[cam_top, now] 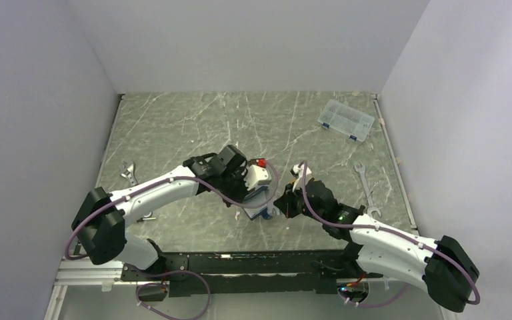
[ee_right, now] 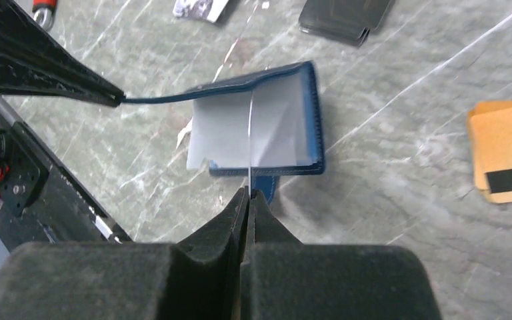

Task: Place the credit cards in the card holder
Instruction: Open the card holder at the center of the board.

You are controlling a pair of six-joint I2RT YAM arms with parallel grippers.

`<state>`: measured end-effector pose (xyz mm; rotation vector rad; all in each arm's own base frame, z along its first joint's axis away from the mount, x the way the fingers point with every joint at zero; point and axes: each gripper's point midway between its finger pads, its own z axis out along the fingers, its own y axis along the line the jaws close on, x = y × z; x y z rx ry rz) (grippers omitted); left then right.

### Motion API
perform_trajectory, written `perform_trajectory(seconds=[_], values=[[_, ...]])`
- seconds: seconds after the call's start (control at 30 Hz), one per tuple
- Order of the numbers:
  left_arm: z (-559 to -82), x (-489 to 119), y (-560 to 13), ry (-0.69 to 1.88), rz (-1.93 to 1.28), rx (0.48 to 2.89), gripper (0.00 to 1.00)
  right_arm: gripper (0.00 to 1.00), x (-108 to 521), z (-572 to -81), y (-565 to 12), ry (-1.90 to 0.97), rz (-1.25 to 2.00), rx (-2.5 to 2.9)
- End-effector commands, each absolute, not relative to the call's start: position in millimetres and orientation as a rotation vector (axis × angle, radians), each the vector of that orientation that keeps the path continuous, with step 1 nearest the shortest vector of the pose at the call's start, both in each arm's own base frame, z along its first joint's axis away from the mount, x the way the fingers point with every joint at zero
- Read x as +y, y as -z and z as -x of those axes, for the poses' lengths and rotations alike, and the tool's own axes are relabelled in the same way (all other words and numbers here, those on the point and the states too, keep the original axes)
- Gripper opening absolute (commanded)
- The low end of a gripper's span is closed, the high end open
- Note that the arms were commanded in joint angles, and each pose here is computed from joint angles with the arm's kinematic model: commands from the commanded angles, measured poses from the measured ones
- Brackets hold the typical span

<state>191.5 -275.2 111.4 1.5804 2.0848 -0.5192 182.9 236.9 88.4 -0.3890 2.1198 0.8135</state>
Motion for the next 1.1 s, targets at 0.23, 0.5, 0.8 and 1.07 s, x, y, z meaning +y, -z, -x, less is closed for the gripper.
perform_trajectory(seconds=[0.23,0.5,0.8,1.07], values=[[-199,-224,-88,0.862,-0.958,2.709,0.0,0.0,238,-219,-162,-0.869,0.387,1.998],[-211,-227,-79,0.896,-0.905,2.64,0.0,0.0,272,-206,-155,-1.098,0.432,2.028],[-240,-240,-120,0.711,-1.044,2.449,0.0,0.0,289,-231,-201,-1.071,0.461,1.966],[-228,-262,-136,0.628,-1.138,2.412,0.0,0.0,305,-219,-197,-1.083,0.495,2.002]])
